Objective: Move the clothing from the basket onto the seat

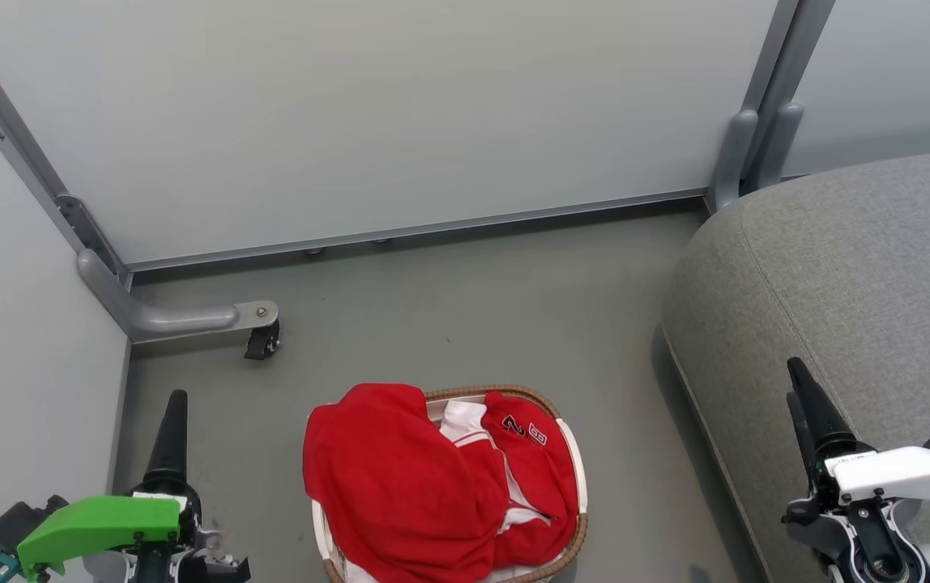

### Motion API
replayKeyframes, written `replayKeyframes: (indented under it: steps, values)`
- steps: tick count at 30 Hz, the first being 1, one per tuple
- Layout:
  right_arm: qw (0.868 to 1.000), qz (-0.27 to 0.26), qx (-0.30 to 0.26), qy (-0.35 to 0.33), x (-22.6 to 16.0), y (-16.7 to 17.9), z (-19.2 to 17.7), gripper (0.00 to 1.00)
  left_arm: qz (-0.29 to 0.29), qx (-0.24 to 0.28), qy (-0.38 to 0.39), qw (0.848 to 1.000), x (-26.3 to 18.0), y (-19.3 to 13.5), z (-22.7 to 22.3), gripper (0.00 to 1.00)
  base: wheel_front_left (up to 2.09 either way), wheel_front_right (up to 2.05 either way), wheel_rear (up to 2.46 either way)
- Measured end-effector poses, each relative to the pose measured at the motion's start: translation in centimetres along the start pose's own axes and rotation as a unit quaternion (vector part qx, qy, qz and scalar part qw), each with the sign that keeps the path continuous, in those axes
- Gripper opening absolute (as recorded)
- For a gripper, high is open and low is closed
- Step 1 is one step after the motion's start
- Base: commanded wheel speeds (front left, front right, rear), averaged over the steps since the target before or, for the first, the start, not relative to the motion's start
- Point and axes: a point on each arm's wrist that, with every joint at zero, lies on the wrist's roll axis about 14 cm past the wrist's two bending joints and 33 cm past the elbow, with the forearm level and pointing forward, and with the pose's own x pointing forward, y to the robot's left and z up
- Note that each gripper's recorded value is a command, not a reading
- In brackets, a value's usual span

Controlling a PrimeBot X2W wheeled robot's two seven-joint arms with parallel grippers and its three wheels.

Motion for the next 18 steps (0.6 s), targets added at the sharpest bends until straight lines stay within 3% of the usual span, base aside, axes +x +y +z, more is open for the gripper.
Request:
replayKeyframes:
  steps: [9,18]
  values:
    - [0.995,0.008,-0.100,0.001,0.4,0.6,-0.1,1.00,0.002,0.103,0.003,0.995,0.3,0.0,-0.4,1.00,0.00,0.00,0.00]
    - [0.982,0.018,-0.189,0.003,0.9,1.2,-0.2,1.00,0.002,0.192,0.007,0.981,0.6,0.0,-0.9,1.00,0.00,0.00,0.00]
